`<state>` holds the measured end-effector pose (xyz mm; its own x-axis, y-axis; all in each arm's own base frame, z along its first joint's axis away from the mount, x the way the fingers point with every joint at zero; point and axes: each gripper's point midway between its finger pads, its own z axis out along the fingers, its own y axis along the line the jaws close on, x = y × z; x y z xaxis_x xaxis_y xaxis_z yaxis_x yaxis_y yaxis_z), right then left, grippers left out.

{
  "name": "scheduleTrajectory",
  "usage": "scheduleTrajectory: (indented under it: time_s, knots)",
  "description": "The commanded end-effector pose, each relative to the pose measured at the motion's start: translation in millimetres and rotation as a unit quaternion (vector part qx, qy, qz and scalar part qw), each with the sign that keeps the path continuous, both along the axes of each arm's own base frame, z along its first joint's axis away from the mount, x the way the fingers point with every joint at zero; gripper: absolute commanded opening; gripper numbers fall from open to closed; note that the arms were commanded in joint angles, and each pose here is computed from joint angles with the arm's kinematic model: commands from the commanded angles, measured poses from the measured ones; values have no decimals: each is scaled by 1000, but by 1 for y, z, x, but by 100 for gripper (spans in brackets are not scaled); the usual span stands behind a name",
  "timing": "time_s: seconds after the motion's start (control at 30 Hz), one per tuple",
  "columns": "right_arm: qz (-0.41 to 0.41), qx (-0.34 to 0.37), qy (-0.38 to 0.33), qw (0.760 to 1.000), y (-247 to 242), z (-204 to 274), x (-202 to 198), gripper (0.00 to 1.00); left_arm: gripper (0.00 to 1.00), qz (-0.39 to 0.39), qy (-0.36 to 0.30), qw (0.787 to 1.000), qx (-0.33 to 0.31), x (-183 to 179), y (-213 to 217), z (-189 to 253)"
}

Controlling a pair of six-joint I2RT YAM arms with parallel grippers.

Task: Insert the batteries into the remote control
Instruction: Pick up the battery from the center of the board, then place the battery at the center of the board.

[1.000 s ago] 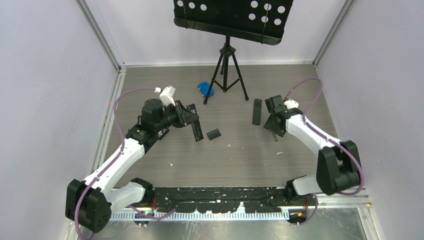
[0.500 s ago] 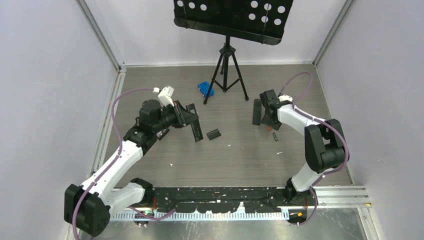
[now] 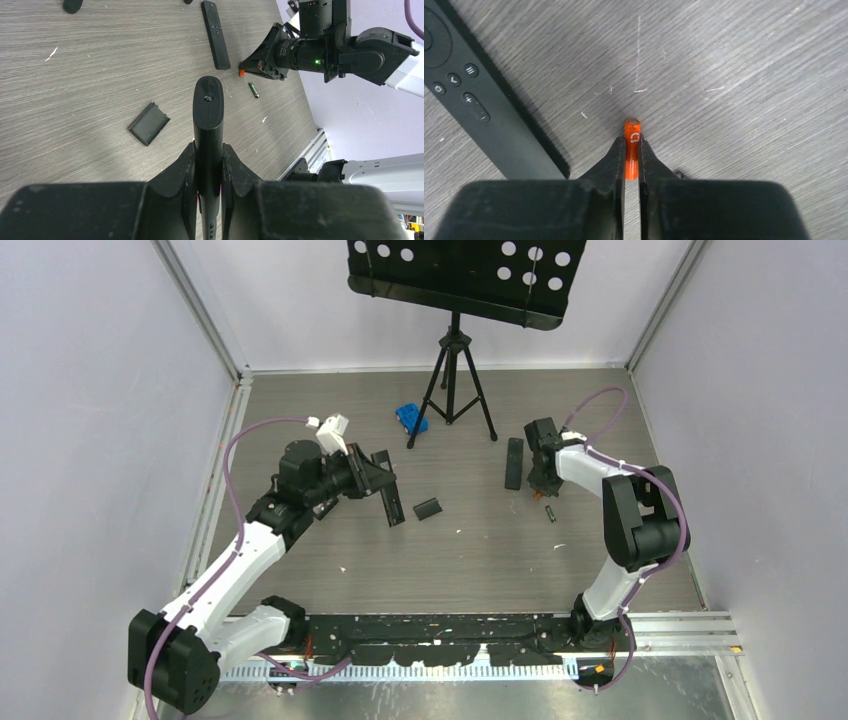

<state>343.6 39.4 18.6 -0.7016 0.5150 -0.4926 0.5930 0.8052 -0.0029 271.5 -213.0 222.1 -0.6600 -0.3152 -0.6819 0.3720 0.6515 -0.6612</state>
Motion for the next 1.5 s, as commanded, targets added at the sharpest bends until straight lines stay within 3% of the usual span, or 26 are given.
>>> scheduleTrajectory:
  time_s: [0.0, 0.23, 0.5, 0.7, 0.87, 0.97, 1.1, 1.27, 1.4, 1.47]
  knots:
    - [2, 31, -24, 999, 11, 4, 16, 5, 0, 0, -29, 1000, -4, -2, 3, 15]
    - [-31, 109, -38, 993, 56, 19, -4, 0, 0, 4, -30, 1000, -6, -2, 4, 14]
    - [-128, 148, -78, 978, 120, 16, -75, 0, 0, 6, -20, 1000, -17, -3, 2, 3]
    - [-168, 144, -82, 972, 141, 16, -87, 1, 0, 6, -19, 1000, -13, -4, 3, -1]
    - [-170, 146, -70, 972, 150, 13, -82, 29, 0, 10, -19, 1000, -9, -5, 5, -2]
    - [-150, 146, -83, 974, 153, 21, -75, 40, 0, 12, -20, 1000, -3, -5, 7, -2]
    - [-90, 134, -132, 978, 150, 59, -60, 47, 0, 13, -21, 1000, 1, -4, 8, -1]
    - [118, 46, -212, 969, 140, 115, -38, 55, 0, 12, -15, 1000, 4, -2, 8, 0]
    - [344, -25, -196, 918, 147, 115, -33, 59, 0, 16, -13, 1000, 5, 0, 9, 2]
    - [463, -26, -165, 871, 161, 106, -42, 59, 0, 19, -13, 1000, 6, 2, 11, 2]
